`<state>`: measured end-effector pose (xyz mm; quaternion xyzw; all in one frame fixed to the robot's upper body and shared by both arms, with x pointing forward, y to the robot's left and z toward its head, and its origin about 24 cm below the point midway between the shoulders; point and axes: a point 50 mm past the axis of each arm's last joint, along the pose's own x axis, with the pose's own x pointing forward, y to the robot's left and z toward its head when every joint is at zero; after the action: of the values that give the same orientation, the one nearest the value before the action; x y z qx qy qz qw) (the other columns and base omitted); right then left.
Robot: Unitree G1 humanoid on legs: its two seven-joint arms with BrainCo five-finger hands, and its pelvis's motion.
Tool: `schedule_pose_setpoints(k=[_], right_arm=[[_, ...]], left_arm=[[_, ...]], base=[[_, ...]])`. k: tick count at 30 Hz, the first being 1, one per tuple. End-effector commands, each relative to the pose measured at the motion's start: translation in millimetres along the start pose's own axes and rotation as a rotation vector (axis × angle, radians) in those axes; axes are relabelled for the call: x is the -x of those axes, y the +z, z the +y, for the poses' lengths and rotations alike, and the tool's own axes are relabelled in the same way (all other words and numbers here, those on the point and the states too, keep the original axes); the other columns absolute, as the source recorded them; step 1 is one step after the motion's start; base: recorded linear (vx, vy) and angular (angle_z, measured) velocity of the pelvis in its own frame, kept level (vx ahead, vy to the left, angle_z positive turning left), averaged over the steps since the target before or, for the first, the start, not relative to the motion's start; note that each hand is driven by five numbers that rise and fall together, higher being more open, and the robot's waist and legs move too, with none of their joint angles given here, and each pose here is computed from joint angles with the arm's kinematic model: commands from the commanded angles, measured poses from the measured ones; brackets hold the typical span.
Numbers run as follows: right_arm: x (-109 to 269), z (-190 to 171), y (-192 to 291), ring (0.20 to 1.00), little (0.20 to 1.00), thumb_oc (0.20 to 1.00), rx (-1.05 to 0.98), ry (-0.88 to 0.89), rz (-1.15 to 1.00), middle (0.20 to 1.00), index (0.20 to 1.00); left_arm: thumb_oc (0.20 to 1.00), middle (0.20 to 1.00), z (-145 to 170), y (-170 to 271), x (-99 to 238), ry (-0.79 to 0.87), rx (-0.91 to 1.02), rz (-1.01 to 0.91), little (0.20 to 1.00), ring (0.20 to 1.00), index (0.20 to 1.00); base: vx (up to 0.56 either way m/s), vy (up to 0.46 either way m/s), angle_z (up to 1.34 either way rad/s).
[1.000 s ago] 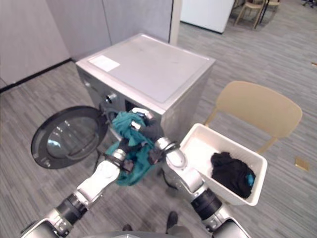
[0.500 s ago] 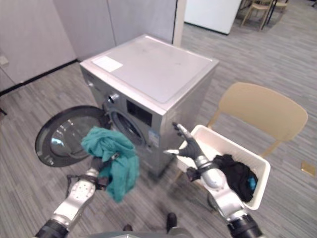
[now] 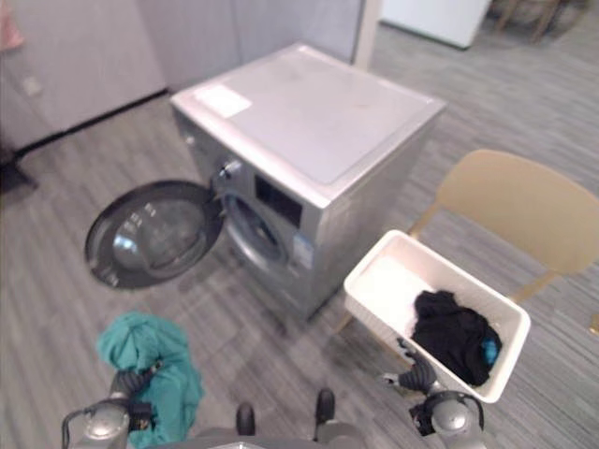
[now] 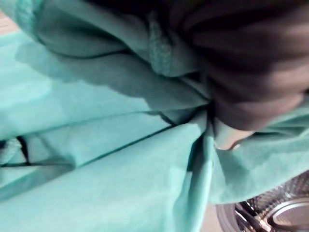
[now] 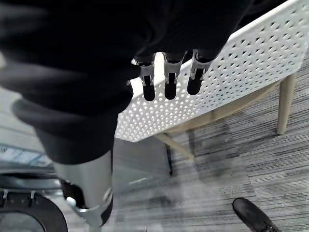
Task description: Grab the laundry basket,head to the washer,open it,put in the laundry and shut it.
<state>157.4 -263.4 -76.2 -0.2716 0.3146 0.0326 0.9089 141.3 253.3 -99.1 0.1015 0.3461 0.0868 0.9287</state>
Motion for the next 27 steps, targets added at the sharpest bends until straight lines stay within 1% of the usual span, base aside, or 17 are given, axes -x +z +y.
schedule_pose_setpoints(k=[1,4,7,8,11,14,20,21,23,27], right_arm=[[-14.6,2.5,36.8,1.0,1.0,1.0,-0.048,-0.035,-0.135,1.0,1.0],[-16.9,6.0,39.6,1.0,1.0,1.0,-0.048,-0.039,-0.135,1.0,1.0],[-17.8,4.8,40.6,1.0,1.0,1.0,-0.007,-0.053,-0.132,1.0,1.0],[-18.7,3.7,41.6,1.0,1.0,1.0,0.033,-0.058,-0.133,1.0,1.0],[-18.8,6.9,41.1,1.0,1.0,1.0,0.05,-0.047,-0.131,1.0,1.0],[-22.2,13.0,47.7,1.0,1.0,1.0,0.056,-0.031,-0.146,1.0,1.0],[-28.5,23.4,75.0,1.0,1.0,1.0,0.079,-0.011,-0.236,1.0,1.0],[-28.9,25.6,85.1,1.0,1.0,1.0,0.079,-0.005,-0.276,1.0,1.0],[-28.8,27.1,89.6,1.0,1.0,1.0,0.084,0.009,-0.296,1.0,1.0],[-29.2,29.5,89.4,1.0,1.0,1.0,0.091,0.018,-0.292,1.0,1.0]], left_arm=[[0.2,0.2,19.6,32.4,-11.2,0.093,0.076,-0.117,0.2,0.2,0.2],[0.2,0.2,18.3,29.3,-11.6,0.093,0.063,-0.1,0.2,0.2,0.2],[0.2,0.2,11.7,32.0,-14.5,0.076,0.042,-0.101,0.2,0.2,0.2],[0.2,0.2,7.2,35.7,-15.1,0.062,0.032,-0.116,0.2,0.2,0.2],[0.2,0.2,1.6,35.2,-13.4,0.031,0.004,-0.122,0.2,0.2,0.2],[0.2,0.2,-3.5,36.0,-13.3,-0.002,-0.029,-0.127,0.2,0.2,0.2],[0.2,0.2,1.2,56.5,-16.9,-0.021,-0.11,-0.196,0.2,0.2,0.2],[0.2,0.2,-2.2,65.5,-18.0,-0.039,-0.132,-0.231,0.2,0.2,0.2],[0.2,0.2,-5.2,69.5,-18.1,-0.054,-0.143,-0.249,0.2,0.2,0.2],[0.2,0.2,-9.0,73.0,-18.1,-0.071,-0.156,-0.26,0.2,0.2,0.2]], base=[[0.13,0.012,1.2],[0.15,0.059,1.23],[0.18,0.192,1.01],[0.21,0.223,0.73],[0.25,0.205,0.62],[0.35,0.289,0.3],[0.21,0.252,0.04],[0.12,0.136,0.11],[0.27,0.134,0.07],[0.25,-0.001,-0.08]])
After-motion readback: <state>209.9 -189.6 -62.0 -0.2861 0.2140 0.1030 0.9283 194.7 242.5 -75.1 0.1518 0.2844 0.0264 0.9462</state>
